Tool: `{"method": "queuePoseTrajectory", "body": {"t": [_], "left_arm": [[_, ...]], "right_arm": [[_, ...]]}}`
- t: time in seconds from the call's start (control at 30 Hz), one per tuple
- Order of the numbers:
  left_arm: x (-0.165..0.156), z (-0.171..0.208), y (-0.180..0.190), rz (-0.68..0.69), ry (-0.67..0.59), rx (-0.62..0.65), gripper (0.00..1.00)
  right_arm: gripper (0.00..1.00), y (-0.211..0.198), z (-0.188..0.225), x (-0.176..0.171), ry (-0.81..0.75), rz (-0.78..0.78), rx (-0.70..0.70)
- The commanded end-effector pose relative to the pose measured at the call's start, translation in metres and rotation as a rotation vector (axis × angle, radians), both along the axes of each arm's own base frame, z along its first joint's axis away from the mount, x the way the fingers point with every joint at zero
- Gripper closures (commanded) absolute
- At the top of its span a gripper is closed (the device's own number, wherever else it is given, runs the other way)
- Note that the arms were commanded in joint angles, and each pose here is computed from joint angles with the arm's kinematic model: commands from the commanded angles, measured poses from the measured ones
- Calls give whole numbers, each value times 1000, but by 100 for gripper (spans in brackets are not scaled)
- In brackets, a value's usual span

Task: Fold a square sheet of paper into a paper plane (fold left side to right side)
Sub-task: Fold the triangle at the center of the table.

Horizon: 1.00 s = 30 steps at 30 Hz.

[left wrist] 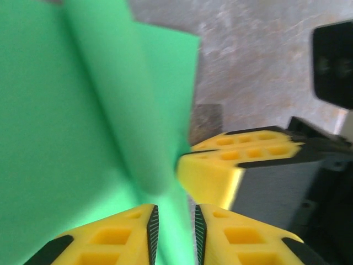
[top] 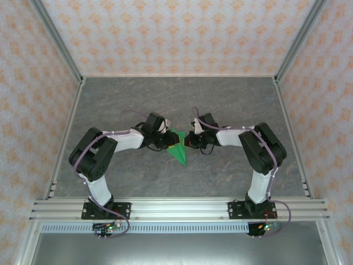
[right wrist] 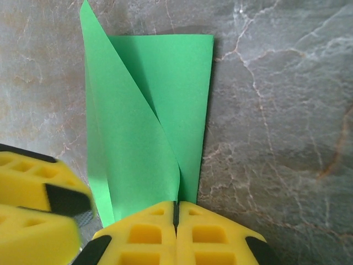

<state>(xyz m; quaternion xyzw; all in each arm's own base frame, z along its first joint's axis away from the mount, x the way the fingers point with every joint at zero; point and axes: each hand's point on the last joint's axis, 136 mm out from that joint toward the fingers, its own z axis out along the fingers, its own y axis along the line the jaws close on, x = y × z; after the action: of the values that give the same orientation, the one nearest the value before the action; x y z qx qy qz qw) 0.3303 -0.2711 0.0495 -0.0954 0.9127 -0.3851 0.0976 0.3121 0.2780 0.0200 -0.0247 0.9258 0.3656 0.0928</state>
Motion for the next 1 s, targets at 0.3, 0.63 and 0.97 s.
{"method": "queuePoseTrajectory", "body": {"t": [0.3, 0.63, 0.97], "left_arm": [[15, 12, -23, -55, -27, -40, 84], [12, -19, -13, -35, 17, 41, 84], [7, -17, -6, -9, 4, 37, 86]], "right_arm": [[98, -18, -37, -18, 70, 4, -146], [99, -21, -37, -19, 66, 14, -168], [99, -21, -38, -20, 68, 19, -169]]}}
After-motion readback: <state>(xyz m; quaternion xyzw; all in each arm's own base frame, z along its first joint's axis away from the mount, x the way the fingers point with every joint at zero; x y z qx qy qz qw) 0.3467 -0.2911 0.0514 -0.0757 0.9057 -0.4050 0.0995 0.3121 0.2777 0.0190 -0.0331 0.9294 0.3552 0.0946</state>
